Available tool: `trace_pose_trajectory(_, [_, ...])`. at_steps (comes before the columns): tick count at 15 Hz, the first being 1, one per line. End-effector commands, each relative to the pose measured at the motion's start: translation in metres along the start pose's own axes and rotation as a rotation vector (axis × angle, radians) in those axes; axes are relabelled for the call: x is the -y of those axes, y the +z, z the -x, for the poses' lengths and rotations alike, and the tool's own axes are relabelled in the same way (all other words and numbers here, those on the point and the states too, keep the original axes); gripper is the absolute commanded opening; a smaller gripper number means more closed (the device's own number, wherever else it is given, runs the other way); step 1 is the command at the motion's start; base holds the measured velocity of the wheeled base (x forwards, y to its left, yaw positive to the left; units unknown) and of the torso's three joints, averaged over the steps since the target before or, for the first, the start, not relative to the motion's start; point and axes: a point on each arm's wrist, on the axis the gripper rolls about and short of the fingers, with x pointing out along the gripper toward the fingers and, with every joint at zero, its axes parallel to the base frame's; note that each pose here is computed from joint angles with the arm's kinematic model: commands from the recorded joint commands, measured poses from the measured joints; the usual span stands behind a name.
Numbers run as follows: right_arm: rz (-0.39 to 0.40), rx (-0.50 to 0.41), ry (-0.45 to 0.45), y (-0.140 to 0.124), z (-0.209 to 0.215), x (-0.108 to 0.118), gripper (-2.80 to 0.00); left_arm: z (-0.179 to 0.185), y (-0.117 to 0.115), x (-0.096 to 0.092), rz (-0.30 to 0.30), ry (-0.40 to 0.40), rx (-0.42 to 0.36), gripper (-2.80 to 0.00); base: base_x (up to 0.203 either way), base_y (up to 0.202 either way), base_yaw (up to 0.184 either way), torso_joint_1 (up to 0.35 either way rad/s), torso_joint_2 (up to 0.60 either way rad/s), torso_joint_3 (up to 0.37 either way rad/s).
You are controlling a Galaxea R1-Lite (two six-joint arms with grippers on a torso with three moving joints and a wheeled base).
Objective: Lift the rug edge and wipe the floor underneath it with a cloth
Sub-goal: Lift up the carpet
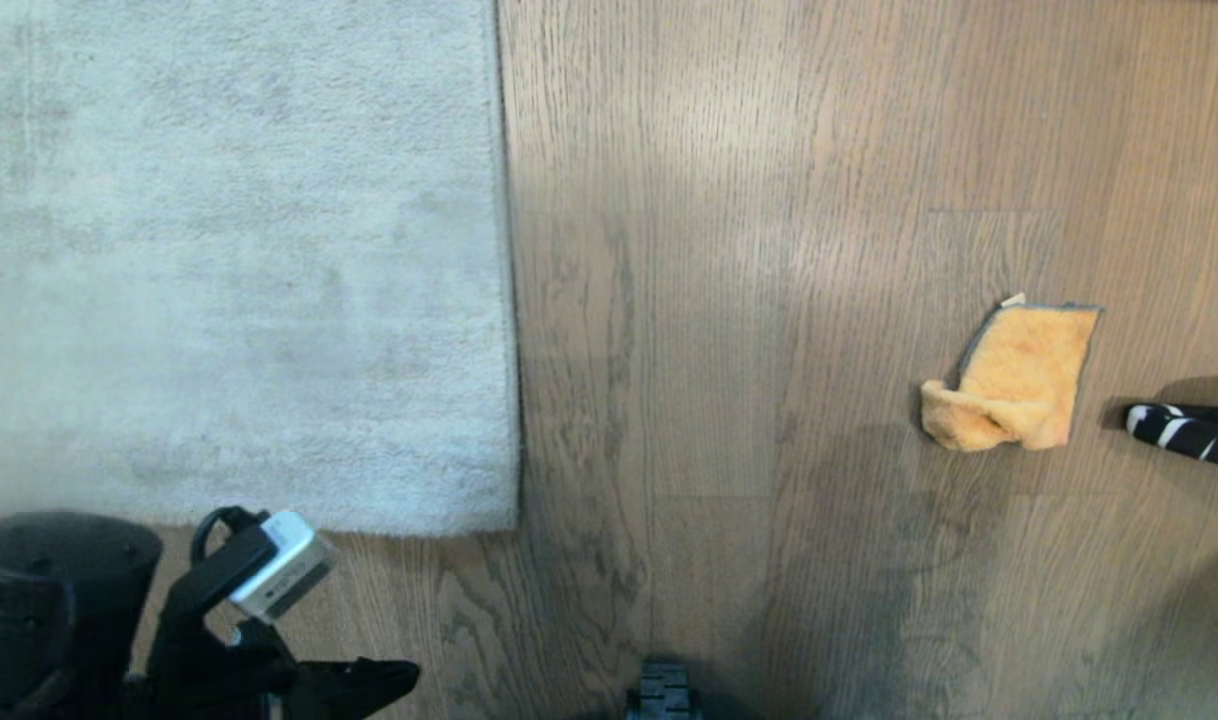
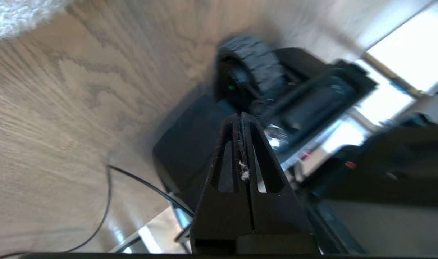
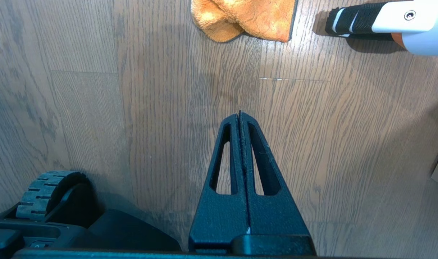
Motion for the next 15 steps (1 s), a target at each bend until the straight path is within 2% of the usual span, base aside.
trace_pose_trajectory(1, [0.001, 0.002, 0.001, 0.0, 0.0, 0.0, -2.8, -0.031, 0.001, -0.008, 0.016, 0.07, -0.093, -2.8, 0.0, 0.0, 0.0, 0.0, 0.0, 0.0])
trace_pose_trajectory(6, [0.001, 0.002, 0.001, 0.0, 0.0, 0.0, -2.8, -0.077, 0.015, -0.014, -0.002, 0.154, -0.108, -2.8, 0.0, 0.0, 0.0, 0.0, 0.0, 0.0])
trace_pose_trajectory(9, [0.001, 0.002, 0.001, 0.0, 0.0, 0.0, -2.8, -0.103, 0.02, -0.007, -0.033, 0.213, -0.098, -2.8, 0.0, 0.0, 0.0, 0.0, 0.0, 0.0])
trace_pose_trajectory(12, [0.001, 0.002, 0.001, 0.0, 0.0, 0.0, -2.8, -0.118, 0.026, 0.002, -0.02, 0.213, -0.092, -2.8, 0.0, 0.0, 0.0, 0.0, 0.0, 0.0])
trace_pose_trajectory(15, [0.001, 0.002, 0.001, 0.0, 0.0, 0.0, -2.8, -0.132, 0.024, 0.013, -0.063, 0.262, -0.108, -2.8, 0.0, 0.0, 0.0, 0.0, 0.0, 0.0])
